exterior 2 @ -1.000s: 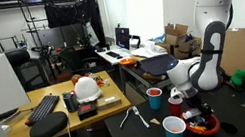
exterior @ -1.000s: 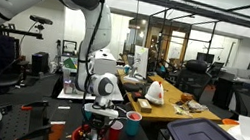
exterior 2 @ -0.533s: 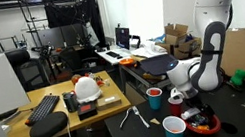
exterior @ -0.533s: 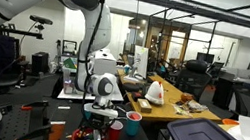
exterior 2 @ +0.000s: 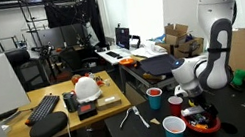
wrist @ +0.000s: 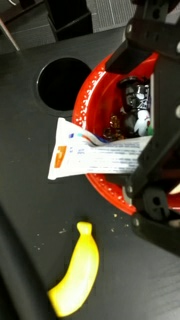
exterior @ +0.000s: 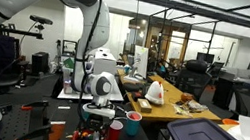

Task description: Place the white tube on the red bowl

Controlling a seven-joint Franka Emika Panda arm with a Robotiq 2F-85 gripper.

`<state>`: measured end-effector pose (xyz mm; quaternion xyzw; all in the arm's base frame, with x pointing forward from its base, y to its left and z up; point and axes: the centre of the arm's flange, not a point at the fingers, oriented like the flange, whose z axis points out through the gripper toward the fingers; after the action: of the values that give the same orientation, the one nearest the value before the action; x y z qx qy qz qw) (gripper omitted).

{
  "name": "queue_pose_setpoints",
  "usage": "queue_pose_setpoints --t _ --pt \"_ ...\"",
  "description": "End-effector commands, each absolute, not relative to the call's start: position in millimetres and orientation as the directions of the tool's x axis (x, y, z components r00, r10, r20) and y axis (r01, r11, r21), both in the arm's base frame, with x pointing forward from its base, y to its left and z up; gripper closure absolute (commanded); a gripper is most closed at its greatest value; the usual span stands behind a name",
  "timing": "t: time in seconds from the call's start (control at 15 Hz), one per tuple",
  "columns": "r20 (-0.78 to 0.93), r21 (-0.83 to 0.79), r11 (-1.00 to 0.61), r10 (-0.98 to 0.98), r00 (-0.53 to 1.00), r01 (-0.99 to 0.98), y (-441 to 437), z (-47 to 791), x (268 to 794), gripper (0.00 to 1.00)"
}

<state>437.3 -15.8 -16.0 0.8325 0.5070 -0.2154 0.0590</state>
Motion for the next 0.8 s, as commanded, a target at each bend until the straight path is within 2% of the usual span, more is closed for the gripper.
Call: queue_pose_setpoints --t 0.0,0.27,0.73 --pt "-0.409 -0.007 -0.536 0.772 0.486 0.844 -23.0 21.2 393.9 0.0" --pt "-0.292 0.132 -0.629 0.714 0.636 0.766 -42.5 59.3 372.0 0.0" --pt "-0.055 0.189 -0.84 0.509 0.859 0.509 -97.8 153.2 361.1 0.0"
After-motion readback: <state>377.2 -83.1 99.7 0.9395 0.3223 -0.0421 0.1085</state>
